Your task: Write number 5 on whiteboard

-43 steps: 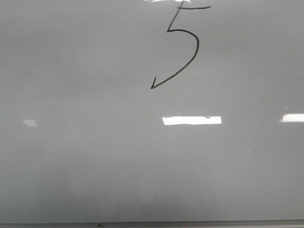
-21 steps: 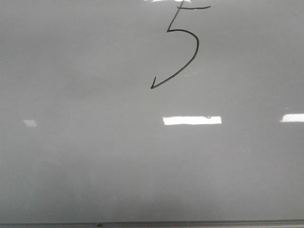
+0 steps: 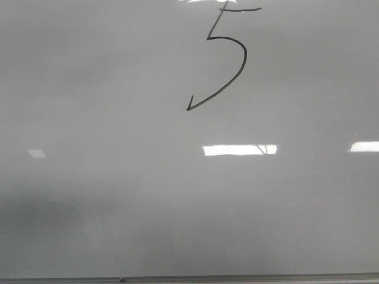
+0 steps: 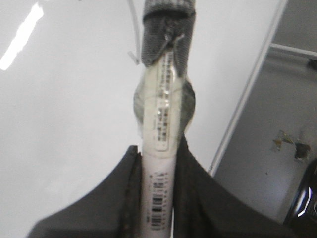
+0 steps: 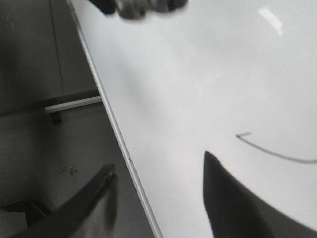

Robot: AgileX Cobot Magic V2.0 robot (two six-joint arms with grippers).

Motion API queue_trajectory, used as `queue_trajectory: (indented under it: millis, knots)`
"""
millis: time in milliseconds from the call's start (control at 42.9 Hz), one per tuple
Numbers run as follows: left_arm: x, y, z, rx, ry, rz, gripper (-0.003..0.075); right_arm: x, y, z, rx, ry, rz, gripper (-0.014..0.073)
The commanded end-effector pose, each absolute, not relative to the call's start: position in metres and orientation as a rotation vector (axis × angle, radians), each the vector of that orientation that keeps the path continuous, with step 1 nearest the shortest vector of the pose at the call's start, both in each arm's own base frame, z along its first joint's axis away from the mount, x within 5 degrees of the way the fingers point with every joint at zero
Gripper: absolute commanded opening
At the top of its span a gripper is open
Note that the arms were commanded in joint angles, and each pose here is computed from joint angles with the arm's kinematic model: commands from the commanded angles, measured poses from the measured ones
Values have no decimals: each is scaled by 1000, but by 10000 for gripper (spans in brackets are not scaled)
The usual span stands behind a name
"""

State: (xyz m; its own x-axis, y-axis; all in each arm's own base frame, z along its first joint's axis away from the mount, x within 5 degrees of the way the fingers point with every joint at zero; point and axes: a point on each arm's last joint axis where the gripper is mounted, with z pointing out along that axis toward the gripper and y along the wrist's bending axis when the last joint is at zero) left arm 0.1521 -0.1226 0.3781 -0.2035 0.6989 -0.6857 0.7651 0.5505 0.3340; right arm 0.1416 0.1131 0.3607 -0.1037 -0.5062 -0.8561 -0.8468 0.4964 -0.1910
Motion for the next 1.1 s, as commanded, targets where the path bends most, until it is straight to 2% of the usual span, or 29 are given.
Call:
queue_trajectory:
  millis: [0, 163, 326, 559, 699, 886, 1072]
  knots:
    - [156, -94, 395, 909, 1910, -74, -20, 140, 96, 359, -895, 1752, 402, 302]
    - [158, -40, 386, 575, 1939, 86, -20, 129, 65, 332, -512, 1801, 396, 148]
    - [154, -10, 371, 321, 1936, 125, -20, 119, 50, 317, -376, 1802, 363, -69]
    - [166, 22, 340, -1, 2038, 146, -20, 113, 46, 313, -356, 1791, 348, -61]
    - [191, 43, 324, -118, 2092, 179, -20, 112, 47, 312, -367, 1804, 356, -61]
    - [241, 60, 288, -160, 2121, 186, -20, 112, 47, 311, -371, 1809, 359, -61]
    - [282, 71, 266, -167, 2155, 187, -20, 112, 47, 311, -371, 1809, 359, -61]
